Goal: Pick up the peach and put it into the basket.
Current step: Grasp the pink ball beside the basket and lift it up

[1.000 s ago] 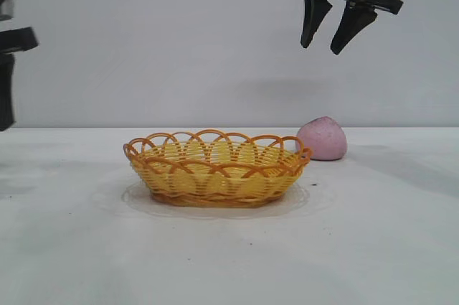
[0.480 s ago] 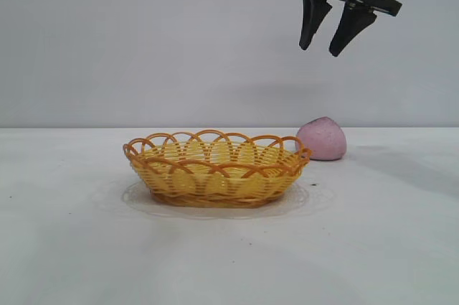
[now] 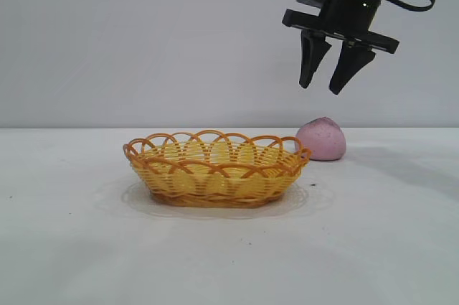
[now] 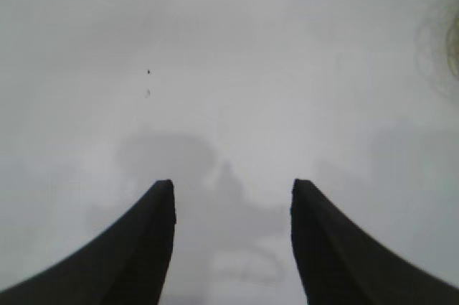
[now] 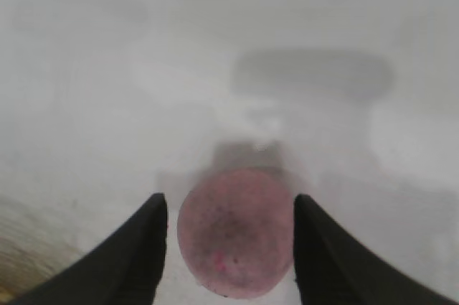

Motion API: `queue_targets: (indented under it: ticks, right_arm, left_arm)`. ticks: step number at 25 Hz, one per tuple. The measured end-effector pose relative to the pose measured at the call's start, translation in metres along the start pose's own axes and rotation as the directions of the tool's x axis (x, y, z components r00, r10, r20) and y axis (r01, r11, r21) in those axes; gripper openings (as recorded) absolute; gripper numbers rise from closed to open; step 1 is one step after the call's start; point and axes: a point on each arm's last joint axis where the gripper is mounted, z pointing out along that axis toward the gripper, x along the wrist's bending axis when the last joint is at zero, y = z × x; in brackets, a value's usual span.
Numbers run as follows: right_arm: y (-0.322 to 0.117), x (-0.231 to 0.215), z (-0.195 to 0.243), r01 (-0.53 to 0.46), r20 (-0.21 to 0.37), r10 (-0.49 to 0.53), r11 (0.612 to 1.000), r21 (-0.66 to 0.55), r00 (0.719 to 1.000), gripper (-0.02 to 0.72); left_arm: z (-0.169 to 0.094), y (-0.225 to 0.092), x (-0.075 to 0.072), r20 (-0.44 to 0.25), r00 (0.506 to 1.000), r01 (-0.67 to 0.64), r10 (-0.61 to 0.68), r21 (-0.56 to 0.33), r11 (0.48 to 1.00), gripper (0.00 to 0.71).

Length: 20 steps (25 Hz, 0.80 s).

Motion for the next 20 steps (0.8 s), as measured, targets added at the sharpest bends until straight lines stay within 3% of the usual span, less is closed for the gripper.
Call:
queue_targets:
  ticks: [8, 11, 16, 17, 20]
  right_arm:
    - [-0.002, 0.0, 0.003, -0.003, -0.007, 0.004, 1.0, 0.026, 1.0, 0.396]
    - [-0.004, 0.0, 0.003, -0.003, -0.009, 0.004, 0.999, 0.041, 1.0, 0.396]
    - [-0.005, 0.0, 0.003, -0.003, -0.011, 0.004, 0.999, 0.049, 1.0, 0.396]
    - [-0.005, 0.0, 0.003, -0.003, -0.011, 0.004, 0.999, 0.049, 1.0, 0.354]
    - [-0.005, 0.0, 0.004, -0.004, -0.011, 0.004, 0.999, 0.051, 1.0, 0.342]
  left_arm:
    - [-0.01, -0.012, -0.002, 0.055, 0.998, -0.024, 0.038, -0.23, 0.973, 0.308]
    - [-0.013, -0.013, -0.003, 0.074, 0.997, -0.017, 0.033, -0.214, 0.977, 0.308]
    - [-0.018, -0.024, -0.001, 0.053, 0.998, -0.022, 0.027, -0.086, 0.996, 0.308]
    - [-0.018, -0.027, 0.0, 0.042, 0.999, -0.028, 0.031, -0.073, 0.997, 0.308]
    - [-0.024, -0.035, 0.002, 0.04, 0.998, -0.033, 0.038, -0.11, 0.993, 0.308]
